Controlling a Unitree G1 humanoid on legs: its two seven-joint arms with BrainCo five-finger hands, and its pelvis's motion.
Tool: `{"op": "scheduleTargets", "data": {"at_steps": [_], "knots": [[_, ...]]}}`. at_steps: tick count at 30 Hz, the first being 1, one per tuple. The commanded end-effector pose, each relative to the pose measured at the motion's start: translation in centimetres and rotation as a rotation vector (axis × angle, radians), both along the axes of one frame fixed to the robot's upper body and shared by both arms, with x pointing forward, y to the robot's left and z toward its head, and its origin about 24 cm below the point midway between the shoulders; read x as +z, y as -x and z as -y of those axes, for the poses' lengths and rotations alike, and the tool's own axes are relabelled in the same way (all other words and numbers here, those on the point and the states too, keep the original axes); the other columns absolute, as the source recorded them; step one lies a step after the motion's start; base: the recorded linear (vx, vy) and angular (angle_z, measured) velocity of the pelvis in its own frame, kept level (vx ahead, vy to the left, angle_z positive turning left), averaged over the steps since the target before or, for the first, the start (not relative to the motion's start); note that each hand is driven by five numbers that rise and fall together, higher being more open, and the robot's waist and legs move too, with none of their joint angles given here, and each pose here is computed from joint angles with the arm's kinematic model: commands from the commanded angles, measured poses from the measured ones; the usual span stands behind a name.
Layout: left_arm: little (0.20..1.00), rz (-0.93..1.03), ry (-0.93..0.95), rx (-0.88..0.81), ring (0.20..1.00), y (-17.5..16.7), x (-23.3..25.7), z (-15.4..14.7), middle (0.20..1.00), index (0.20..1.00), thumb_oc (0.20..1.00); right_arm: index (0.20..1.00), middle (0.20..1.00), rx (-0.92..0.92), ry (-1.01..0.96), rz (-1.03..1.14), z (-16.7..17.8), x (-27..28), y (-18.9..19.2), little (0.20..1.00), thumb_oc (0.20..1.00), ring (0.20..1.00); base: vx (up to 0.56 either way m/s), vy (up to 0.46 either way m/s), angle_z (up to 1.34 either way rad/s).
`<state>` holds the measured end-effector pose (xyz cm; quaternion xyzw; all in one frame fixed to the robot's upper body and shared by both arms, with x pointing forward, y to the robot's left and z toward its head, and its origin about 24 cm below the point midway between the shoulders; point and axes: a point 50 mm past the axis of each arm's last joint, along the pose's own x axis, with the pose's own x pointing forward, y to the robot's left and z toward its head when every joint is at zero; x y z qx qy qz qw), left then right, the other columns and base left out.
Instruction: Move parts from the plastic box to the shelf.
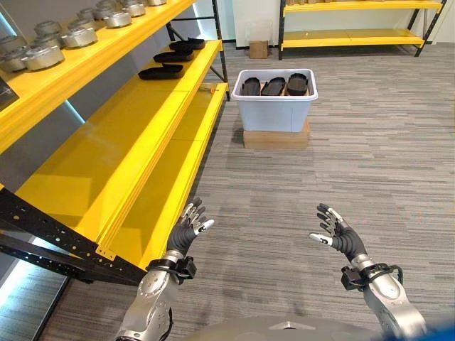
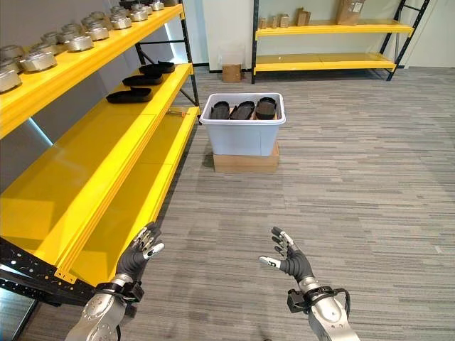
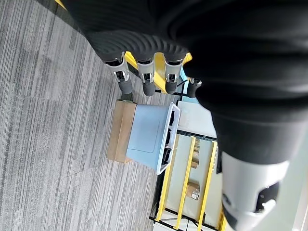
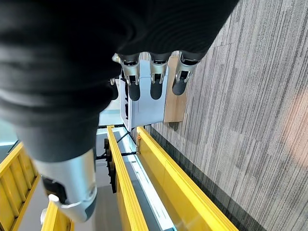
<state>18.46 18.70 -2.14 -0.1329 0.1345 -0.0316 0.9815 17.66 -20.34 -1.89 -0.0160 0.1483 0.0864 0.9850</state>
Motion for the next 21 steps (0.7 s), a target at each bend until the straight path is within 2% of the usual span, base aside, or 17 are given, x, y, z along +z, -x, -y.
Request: {"op": "scheduleTargets", "data": {"at_steps": [1, 21], "knots": [[1.000, 0.141, -0.055, 0.004, 1.000, -1.08, 2.44, -1.63, 1.000, 1.000, 1.000, 1.000, 1.000, 0.006, -0.072, 0.110, -0.63, 1.82, -0.97, 1.000, 1.000, 1.000, 0.00, 0.000, 0.00], [1.000, 0.127, -0.053, -0.019, 1.000, -0.96, 2.16, -1.33, 1.000, 1.000, 1.000, 1.000, 1.000, 0.012, -0.078, 0.083, -0.74, 1.38, -0.72, 1.000, 1.000, 1.000, 0.00, 0.000, 0.00]]}}
